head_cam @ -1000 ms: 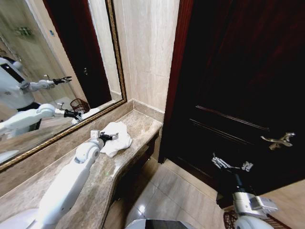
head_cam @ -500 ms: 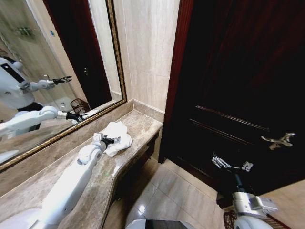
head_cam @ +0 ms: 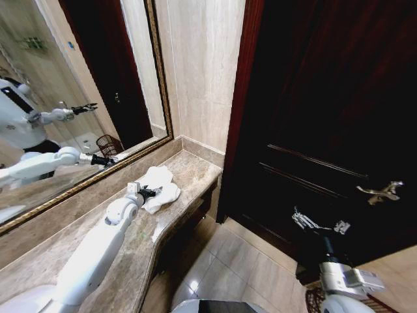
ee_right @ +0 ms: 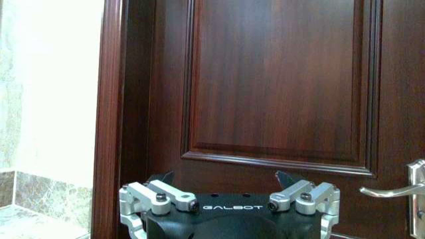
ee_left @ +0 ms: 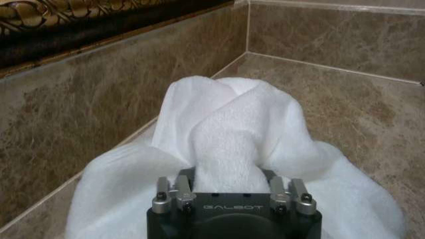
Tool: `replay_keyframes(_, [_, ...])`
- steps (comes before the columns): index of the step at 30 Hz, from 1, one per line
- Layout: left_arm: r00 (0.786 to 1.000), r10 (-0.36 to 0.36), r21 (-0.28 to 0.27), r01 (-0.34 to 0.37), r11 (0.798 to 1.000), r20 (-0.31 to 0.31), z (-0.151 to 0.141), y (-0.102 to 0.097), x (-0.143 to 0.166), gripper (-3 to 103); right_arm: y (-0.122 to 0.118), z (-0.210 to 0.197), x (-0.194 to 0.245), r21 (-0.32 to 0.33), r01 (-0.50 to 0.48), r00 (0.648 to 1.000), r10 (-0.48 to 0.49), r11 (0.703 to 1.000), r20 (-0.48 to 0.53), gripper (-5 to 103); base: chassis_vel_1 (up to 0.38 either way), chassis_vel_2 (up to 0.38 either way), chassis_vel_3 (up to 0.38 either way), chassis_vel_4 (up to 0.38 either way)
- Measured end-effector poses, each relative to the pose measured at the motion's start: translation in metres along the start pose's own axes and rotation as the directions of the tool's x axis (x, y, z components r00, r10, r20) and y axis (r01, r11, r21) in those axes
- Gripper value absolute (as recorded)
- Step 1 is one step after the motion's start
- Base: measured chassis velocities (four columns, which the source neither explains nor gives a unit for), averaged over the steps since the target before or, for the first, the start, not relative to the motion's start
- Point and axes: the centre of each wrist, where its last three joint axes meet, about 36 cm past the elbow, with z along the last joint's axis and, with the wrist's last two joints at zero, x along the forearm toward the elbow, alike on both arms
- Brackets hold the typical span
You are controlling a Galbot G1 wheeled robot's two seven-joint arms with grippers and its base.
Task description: Discard the used towel into the hamper.
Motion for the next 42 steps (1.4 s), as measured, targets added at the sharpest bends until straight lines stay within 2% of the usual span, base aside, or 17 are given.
replay_keyframes(1, [1.000,0.000,0.000,0.000,1.000,0.000,0.000,0.000,0.000,59,0.000,0.000,0.000,0.000,0.000,1.000,0.000,1.000,0.000,100,0.000,0.000,0.000,0.000])
replay_keyframes(4, [1.000,0.001,0.001,-0.001,1.000,0.002,0.000,0.003,0.001,43,0.000,-0.001,0.000,0.000,0.000,1.000,0.000,1.000,0.002,100,0.000,0.000,0.000,0.000])
replay_keyframes(5, [1.000,0.001,0.001,-0.001,1.000,0.002,0.000,0.003,0.001,43,0.000,-0.001,0.000,0.000,0.000,1.000,0.000,1.000,0.002,100,0.000,0.000,0.000,0.000])
replay_keyframes(7, [1.000,0.004,0.003,-0.004,1.000,0.004,0.000,0.004,0.002,32,0.000,-0.001,0.000,0.001,0.001,1.000,-0.001,1.000,0.002,100,0.000,0.000,0.000,0.000])
replay_keyframes(9, [1.000,0.006,0.004,-0.006,1.000,0.004,0.000,0.004,0.002,32,0.000,-0.001,0.000,0.001,0.001,1.000,-0.001,1.000,0.003,100,0.000,0.000,0.000,0.000])
replay_keyframes(12, [1.000,0.009,0.006,-0.009,1.000,0.002,0.002,0.005,0.003,17,0.001,-0.002,0.000,0.001,0.002,1.000,-0.002,1.000,0.002,100,0.000,0.000,0.000,0.000])
replay_keyframes(13, [1.000,0.009,0.006,-0.009,1.000,0.002,0.002,0.005,0.003,17,0.001,-0.002,0.000,0.001,0.002,1.000,-0.002,1.000,0.002,100,0.000,0.000,0.000,0.000])
replay_keyframes(16, [1.000,0.010,0.009,-0.010,1.000,0.013,0.004,0.005,0.006,8,0.001,-0.003,0.001,-0.001,-0.002,1.000,0.002,1.000,0.003,100,0.000,0.000,0.000,0.000])
replay_keyframes(21, [0.999,0.010,0.014,-0.010,1.000,0.045,0.004,0.003,0.010,7,0.001,-0.005,0.001,0.000,-0.005,1.000,0.005,1.000,0.003,100,0.000,0.000,0.000,0.000])
replay_keyframes(23, [0.987,0.013,0.026,-0.017,1.000,0.161,0.009,0.002,0.017,7,0.002,-0.007,0.000,-0.004,-0.009,1.000,0.009,1.000,0.001,100,0.000,0.000,0.000,0.000])
replay_keyframes(24, [0.987,0.013,0.026,-0.017,1.000,0.161,0.009,0.002,0.017,7,0.002,-0.007,0.000,-0.004,-0.009,1.000,0.009,1.000,0.001,100,0.000,0.000,0.000,0.000])
replay_keyframes(26, [0.960,0.014,0.026,-0.023,0.999,0.279,0.011,-0.004,0.030,7,0.004,-0.009,0.000,-0.016,-0.010,1.000,0.010,1.000,-0.004,100,0.000,0.000,0.000,0.000])
replay_keyframes(29, [0.949,0.010,0.022,-0.018,1.000,0.315,0.010,-0.007,0.038,7,0.005,-0.010,-0.001,-0.017,-0.009,1.000,0.009,1.000,-0.005,100,0.000,0.000,0.000,0.000])
replay_keyframes(32, [0.917,0.004,0.001,-0.005,1.000,0.399,0.011,-0.019,0.067,7,0.005,-0.011,-0.001,-0.020,-0.006,1.000,0.006,1.000,-0.004,100,0.000,0.000,0.000,0.000])
replay_keyframes(37, [0.901,0.010,0.003,-0.012,1.000,0.434,0.014,-0.035,0.093,7,0.006,-0.011,0.000,-0.021,-0.008,1.000,0.008,1.000,-0.005,100,0.000,0.000,0.000,0.000])
replay_keyframes(42, [0.870,0.003,0.003,-0.006,1.000,0.493,0.017,-0.054,0.132,7,0.004,-0.012,0.002,-0.019,-0.010,1.000,0.010,1.000,-0.003,100,0.000,0.000,0.000,0.000])
